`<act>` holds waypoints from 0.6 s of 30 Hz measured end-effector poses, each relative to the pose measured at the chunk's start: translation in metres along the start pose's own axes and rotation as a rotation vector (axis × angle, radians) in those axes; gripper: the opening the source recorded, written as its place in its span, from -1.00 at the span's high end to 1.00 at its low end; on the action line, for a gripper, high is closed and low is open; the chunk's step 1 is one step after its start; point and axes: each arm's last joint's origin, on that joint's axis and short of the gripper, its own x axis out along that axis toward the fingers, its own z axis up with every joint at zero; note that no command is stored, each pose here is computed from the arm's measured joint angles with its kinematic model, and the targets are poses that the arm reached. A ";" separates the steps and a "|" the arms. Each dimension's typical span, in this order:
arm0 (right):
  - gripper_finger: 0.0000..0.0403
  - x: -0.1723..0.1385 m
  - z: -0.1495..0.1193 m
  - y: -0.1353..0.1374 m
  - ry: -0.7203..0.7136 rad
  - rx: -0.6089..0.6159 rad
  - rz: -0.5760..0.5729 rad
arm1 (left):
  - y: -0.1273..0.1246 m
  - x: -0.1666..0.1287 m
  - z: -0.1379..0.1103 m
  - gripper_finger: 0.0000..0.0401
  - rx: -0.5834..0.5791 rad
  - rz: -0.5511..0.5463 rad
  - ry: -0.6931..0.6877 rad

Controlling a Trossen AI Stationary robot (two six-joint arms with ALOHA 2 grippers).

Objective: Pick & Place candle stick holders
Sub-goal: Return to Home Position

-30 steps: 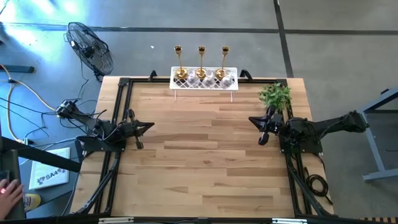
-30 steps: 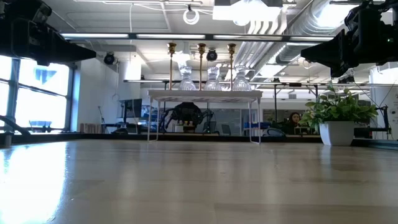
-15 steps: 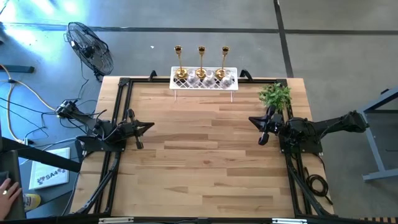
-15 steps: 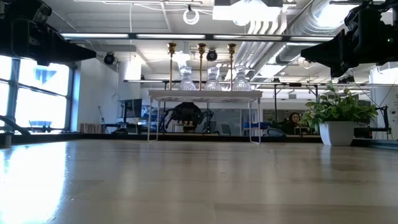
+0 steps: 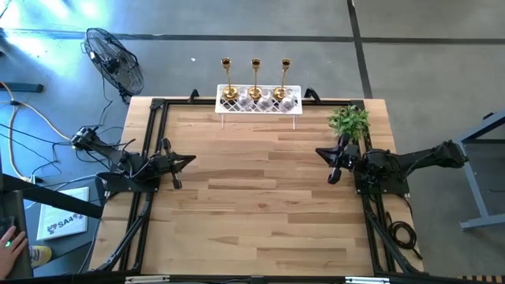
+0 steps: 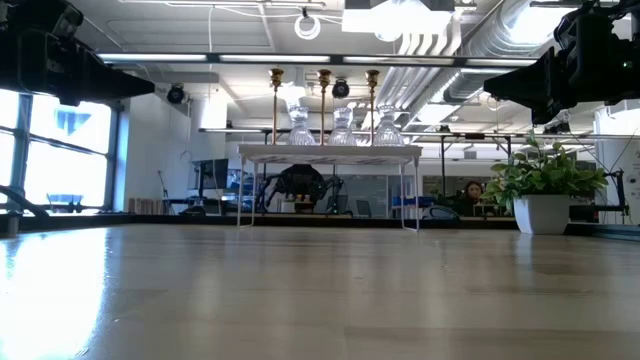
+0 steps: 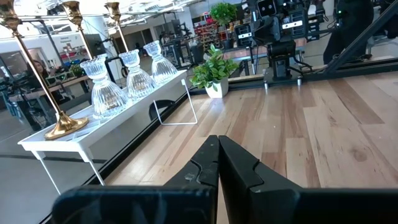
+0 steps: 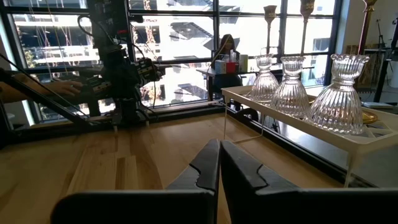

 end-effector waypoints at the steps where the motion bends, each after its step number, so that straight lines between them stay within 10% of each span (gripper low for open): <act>1: 0.95 0.000 0.000 0.000 0.000 0.000 0.000 | 0.000 0.000 0.000 1.00 0.000 0.000 0.000; 18: 0.96 0.000 0.000 0.000 0.000 0.000 0.000 | 0.000 0.000 0.000 1.00 0.000 0.000 0.000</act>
